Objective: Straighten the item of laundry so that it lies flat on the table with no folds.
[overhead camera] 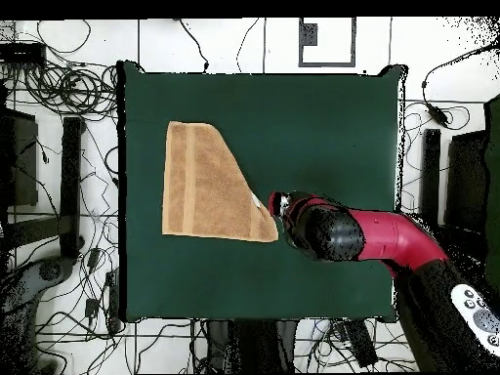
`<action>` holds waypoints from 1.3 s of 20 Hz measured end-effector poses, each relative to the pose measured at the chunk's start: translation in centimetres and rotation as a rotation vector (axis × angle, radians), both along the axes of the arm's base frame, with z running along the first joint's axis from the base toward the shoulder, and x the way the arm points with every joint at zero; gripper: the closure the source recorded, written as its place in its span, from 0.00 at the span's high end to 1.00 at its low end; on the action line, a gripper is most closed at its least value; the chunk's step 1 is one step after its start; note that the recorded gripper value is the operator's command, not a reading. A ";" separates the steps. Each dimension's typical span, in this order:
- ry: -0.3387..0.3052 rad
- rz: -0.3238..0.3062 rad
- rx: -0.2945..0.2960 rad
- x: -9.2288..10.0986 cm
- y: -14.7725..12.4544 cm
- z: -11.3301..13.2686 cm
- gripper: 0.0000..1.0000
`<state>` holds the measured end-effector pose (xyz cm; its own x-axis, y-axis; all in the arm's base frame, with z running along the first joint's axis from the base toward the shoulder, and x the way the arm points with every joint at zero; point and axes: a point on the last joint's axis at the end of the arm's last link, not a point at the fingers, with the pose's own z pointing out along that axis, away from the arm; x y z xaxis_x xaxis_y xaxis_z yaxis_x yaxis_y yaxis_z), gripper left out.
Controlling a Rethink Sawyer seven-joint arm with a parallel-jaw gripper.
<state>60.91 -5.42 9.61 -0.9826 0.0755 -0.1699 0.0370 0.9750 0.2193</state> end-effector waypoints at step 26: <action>-0.007 0.110 0.372 2.0 11.2 -4.2 1.00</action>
<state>62.89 5.75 5.39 -0.9871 0.0271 -0.1576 -0.0664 0.8270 0.5583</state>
